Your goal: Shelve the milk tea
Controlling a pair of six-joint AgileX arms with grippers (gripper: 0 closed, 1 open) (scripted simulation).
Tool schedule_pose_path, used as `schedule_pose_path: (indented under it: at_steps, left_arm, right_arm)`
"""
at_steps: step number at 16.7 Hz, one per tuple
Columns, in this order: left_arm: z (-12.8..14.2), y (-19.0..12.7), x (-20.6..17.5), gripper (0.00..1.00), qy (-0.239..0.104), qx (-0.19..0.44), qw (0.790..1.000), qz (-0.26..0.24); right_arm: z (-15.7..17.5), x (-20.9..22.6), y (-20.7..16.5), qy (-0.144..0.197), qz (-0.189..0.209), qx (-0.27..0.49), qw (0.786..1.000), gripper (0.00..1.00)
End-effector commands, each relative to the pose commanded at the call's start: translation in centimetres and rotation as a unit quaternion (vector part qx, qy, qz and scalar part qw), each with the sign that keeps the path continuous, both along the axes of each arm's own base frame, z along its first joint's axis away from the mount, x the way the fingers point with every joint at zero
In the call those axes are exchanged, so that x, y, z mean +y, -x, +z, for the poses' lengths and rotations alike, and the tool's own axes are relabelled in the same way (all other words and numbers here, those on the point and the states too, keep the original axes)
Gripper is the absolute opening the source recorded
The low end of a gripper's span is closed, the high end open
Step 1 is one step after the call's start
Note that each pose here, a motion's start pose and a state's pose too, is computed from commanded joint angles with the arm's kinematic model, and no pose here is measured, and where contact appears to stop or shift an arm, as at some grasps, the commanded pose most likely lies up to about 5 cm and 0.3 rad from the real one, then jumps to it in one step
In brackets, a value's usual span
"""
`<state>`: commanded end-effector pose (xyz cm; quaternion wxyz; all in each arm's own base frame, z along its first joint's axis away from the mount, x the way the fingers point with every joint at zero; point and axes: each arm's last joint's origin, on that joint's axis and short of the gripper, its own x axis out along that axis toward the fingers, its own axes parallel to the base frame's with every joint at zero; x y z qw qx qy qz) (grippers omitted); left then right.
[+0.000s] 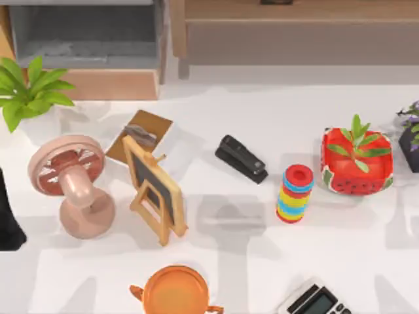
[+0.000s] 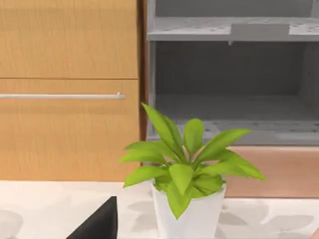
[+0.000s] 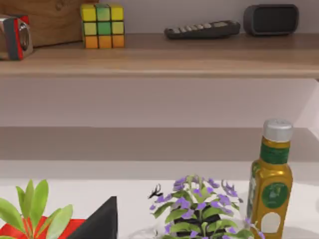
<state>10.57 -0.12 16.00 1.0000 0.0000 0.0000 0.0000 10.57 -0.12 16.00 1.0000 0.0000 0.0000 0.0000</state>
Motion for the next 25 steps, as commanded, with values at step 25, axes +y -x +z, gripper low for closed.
schedule_pose_path:
  at_steps: [25]
  left_arm:
    - [0.0, 0.0, 0.0, 1.00, 0.000, 0.000, 1.000, 0.000]
  right_arm:
    - [-4.9, -16.4, -12.3, 0.014, -0.010, 0.010, 1.000, 1.00]
